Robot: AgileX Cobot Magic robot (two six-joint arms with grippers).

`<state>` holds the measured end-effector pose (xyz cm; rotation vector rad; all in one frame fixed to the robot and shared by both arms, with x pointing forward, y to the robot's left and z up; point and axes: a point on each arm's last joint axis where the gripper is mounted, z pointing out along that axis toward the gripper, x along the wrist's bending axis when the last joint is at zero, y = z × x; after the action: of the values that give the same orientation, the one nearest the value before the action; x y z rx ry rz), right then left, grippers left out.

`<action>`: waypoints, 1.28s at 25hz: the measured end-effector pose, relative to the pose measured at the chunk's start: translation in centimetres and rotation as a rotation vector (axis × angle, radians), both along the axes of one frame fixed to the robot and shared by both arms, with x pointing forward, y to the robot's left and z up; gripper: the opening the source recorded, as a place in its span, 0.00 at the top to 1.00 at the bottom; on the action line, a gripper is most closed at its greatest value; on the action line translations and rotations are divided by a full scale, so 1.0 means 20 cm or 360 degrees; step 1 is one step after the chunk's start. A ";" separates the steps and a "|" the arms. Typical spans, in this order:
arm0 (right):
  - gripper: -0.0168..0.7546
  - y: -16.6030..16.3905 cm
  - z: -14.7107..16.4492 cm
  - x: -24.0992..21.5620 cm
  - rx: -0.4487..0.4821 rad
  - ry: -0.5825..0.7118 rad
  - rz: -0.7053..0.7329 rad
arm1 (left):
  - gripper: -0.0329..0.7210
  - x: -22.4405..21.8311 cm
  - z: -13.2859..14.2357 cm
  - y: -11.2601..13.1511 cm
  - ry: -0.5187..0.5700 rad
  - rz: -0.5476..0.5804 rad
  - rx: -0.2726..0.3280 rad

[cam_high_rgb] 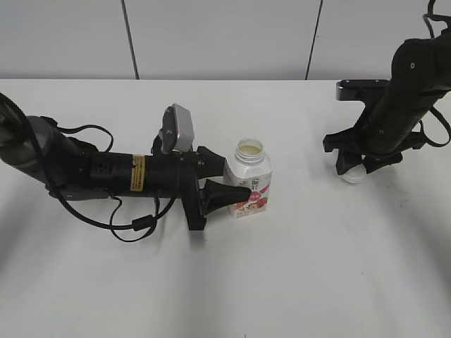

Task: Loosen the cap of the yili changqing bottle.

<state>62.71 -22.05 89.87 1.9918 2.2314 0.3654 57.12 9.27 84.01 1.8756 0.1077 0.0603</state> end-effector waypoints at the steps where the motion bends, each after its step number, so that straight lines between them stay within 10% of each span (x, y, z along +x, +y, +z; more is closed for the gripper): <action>1: 0.48 0.00 0.00 0.00 0.0001 0.0002 -0.0001 | 0.47 0.00 0.00 0.00 0.0000 0.0000 0.0000; 9: 0.47 0.00 -0.01 -0.01 -0.0003 0.0054 0.0009 | 0.47 0.00 0.00 0.00 0.0000 -0.0001 0.0001; 14: 0.21 0.00 0.00 -0.02 -0.0005 0.0080 0.0020 | 0.47 0.00 0.00 0.00 0.0000 -0.0001 0.0001; 21: 0.19 0.01 0.07 0.02 0.0004 0.0088 0.0025 | 0.46 0.00 0.00 0.00 -0.0003 -0.0006 0.0002; 32: 0.21 0.01 0.21 -0.01 0.0006 0.0060 0.0061 | 0.18 0.01 -0.02 0.05 -0.0023 -0.0024 0.0081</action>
<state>62.44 -21.91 94.12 1.9761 2.2961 0.3394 57.35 10.27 83.68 1.9260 0.0826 0.0666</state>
